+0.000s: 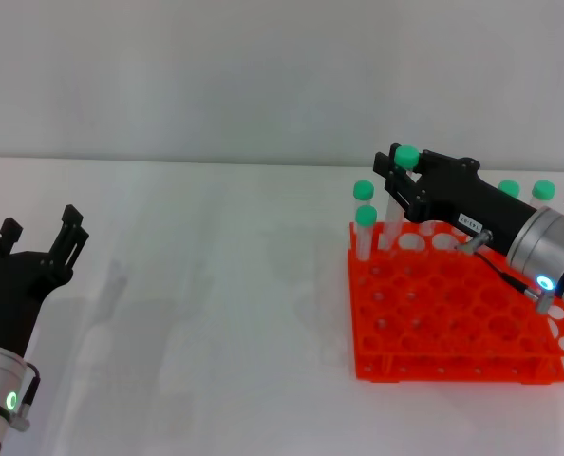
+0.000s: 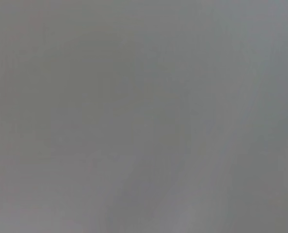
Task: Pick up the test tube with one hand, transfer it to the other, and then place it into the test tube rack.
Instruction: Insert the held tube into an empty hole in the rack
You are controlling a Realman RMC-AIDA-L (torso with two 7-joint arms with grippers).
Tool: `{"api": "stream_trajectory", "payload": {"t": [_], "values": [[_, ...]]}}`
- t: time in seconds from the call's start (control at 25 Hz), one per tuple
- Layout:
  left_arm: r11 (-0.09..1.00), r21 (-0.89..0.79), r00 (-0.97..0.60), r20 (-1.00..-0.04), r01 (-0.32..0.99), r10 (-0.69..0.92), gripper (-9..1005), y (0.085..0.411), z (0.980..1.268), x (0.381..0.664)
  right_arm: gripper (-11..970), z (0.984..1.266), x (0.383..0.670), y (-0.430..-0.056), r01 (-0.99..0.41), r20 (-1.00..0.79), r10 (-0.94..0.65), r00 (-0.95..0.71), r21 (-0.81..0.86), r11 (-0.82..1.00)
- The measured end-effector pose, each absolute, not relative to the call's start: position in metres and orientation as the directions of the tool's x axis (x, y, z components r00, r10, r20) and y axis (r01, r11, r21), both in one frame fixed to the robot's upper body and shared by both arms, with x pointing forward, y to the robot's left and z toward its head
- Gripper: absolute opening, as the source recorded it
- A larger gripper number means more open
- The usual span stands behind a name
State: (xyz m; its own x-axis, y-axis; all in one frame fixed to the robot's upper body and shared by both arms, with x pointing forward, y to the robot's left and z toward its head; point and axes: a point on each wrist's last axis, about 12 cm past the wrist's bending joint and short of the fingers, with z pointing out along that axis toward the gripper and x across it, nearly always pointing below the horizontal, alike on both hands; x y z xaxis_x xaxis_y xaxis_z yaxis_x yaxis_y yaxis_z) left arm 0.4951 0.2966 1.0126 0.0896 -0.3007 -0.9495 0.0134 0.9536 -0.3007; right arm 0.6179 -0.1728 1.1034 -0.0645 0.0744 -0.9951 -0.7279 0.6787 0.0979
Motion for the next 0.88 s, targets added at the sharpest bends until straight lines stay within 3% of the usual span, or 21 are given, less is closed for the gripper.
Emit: {"api": "stream_trajectory", "payload": {"t": [0.88], "values": [[0.954,-0.299,0.086,-0.950,0.017,-0.299,879,0.296,1.013,0.497,322,1.086,0.618,-0.173,-0.654,-0.995,0.023,-0.096,0.080,0.752]]}}
